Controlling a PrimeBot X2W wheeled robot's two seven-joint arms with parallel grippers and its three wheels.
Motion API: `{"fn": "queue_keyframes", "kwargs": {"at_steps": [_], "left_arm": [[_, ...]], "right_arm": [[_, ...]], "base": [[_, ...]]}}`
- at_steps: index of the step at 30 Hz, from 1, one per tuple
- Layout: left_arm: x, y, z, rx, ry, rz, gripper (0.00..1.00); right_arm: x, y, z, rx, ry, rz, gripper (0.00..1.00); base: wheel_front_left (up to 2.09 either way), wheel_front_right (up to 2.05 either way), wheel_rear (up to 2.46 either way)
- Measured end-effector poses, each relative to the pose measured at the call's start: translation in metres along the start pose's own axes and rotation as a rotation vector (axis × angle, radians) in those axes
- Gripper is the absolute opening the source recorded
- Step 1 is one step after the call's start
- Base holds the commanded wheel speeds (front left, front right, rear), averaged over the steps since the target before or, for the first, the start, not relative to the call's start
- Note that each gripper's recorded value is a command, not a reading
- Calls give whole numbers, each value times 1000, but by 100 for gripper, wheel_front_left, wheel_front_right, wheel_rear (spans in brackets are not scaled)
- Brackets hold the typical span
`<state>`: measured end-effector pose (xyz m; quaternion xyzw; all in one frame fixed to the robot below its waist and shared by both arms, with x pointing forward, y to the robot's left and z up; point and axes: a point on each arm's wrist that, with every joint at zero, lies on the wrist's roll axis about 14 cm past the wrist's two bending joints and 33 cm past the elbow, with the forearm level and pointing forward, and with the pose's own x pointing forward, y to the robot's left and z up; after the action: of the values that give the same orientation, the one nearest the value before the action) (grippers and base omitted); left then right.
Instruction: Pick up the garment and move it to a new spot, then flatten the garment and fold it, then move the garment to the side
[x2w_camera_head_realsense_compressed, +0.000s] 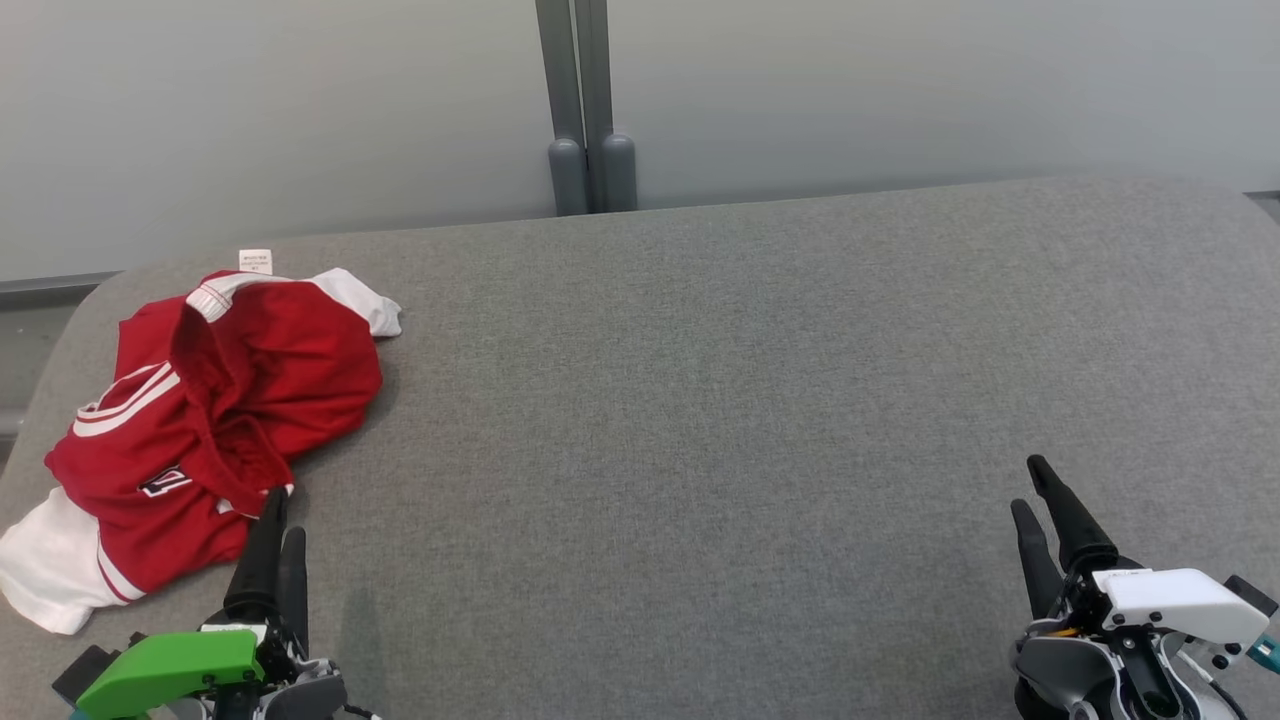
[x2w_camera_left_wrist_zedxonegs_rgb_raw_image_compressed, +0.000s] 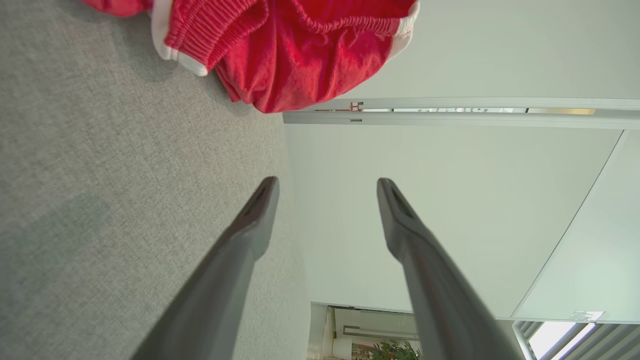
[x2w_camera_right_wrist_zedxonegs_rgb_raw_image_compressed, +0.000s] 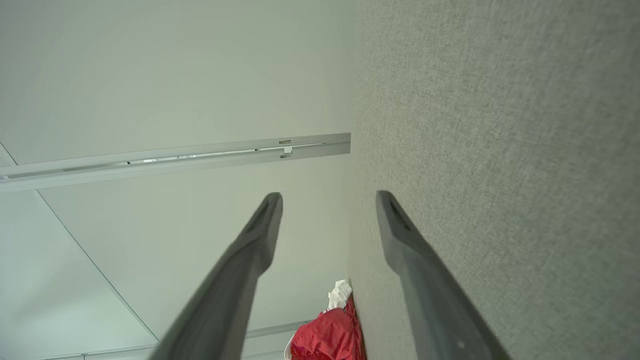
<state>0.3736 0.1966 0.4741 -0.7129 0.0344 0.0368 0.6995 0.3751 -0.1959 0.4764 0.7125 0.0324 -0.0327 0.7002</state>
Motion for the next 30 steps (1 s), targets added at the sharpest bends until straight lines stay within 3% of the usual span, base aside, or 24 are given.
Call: {"fn": "queue_keyframes", "kwargs": {"at_steps": [12,22,30], "left_arm": [[2,-17,-3,52,-26,-52,100],[3,-29,-3,208,-45,-84,100],[2,-35,-3,380,-60,-102,100]], "right_arm": [[5,20,-12,-32,2,59,100],[9,39,-24,-172,18,120,100],[10,52,-36,-345,45,167,100]], "base": [[0,0,0],[0,0,0],[0,0,0]]}}
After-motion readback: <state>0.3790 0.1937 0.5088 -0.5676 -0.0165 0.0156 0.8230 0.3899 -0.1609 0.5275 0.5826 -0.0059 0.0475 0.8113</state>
